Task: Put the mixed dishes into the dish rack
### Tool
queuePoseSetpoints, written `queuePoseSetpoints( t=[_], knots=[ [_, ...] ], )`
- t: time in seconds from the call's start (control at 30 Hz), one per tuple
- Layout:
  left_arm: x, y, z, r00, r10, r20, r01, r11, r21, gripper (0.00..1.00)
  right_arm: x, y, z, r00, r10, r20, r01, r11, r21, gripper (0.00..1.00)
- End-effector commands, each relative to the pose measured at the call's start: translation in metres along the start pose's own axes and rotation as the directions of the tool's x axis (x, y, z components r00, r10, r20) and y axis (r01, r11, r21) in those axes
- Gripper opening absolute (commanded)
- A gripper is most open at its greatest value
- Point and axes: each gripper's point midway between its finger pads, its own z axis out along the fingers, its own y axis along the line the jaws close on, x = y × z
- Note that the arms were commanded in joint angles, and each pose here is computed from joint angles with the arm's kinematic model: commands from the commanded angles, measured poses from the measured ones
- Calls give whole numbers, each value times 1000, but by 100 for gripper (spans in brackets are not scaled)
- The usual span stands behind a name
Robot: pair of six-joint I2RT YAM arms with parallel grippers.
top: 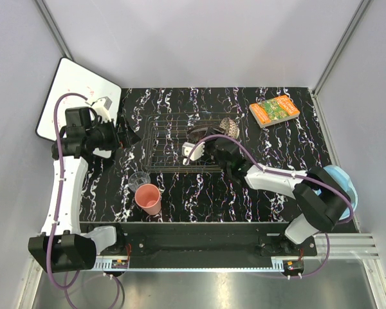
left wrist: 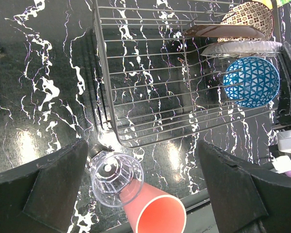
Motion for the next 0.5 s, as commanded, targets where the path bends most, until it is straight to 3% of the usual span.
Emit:
queuePoseSetpoints(
  t=[0.0, 0.47],
  knots=[
    [-16, 1, -2, 998, 33, 59, -33, 999, -8, 99, 0, -7, 3, 998, 65, 16, -66, 996, 56, 0],
    [-16, -1, -3, 997, 36, 65, -36, 999, -5, 99, 29, 29, -15, 982, 174, -78, -168, 983, 70, 0]
  ],
)
